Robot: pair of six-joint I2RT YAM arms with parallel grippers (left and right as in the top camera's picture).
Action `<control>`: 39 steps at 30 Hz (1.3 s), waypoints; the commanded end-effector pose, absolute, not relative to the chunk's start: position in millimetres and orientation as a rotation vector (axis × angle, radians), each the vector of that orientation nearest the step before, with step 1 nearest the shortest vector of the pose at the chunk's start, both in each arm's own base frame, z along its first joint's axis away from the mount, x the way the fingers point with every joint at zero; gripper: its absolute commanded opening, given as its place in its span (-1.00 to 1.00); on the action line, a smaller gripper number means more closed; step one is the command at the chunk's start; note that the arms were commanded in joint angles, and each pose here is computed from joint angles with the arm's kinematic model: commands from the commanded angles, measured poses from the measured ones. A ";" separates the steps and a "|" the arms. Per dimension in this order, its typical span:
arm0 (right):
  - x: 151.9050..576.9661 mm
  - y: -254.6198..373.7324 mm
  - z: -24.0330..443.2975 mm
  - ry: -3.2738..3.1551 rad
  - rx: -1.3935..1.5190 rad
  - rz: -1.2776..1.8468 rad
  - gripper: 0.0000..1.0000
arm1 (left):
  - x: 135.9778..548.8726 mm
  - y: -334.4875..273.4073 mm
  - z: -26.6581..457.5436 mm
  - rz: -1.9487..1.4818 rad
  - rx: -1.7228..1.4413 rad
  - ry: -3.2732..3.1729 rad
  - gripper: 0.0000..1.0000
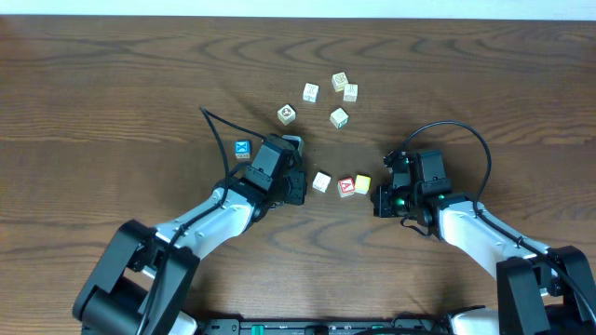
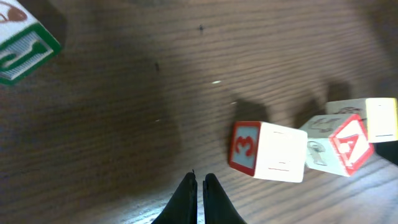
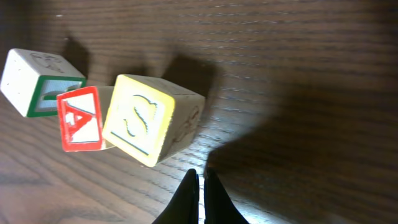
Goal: Lift 3 blocks
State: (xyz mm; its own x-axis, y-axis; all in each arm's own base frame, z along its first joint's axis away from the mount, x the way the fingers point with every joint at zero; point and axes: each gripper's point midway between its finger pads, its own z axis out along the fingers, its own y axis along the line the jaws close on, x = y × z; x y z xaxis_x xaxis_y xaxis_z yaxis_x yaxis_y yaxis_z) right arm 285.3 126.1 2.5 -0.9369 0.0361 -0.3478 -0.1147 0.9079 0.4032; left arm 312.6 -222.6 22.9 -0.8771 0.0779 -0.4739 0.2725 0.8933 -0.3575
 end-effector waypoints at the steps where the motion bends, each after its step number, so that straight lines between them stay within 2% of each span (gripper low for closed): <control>1: 288.3 113.8 -2.1 2.728 -0.014 0.527 -0.93 | 312.0 -218.4 7.4 -0.528 0.304 2.619 -0.86; 7: 295.5 99.7 -2.8 2.714 0.033 0.463 -0.90 | 315.3 -224.4 -10.0 -0.539 0.312 2.656 -0.85; 16: 304.7 105.7 3.8 2.661 -0.014 0.498 -0.82 | 322.9 -233.6 -4.8 -0.588 0.322 2.611 -0.86; 22: 305.9 121.2 11.3 2.628 -0.057 0.613 -0.83 | 319.3 -238.3 -3.6 -0.632 0.338 2.614 -0.85; 39: 301.6 126.0 3.9 2.652 -0.081 0.624 -0.83 | 308.6 -255.0 3.2 -0.778 0.420 2.600 -0.86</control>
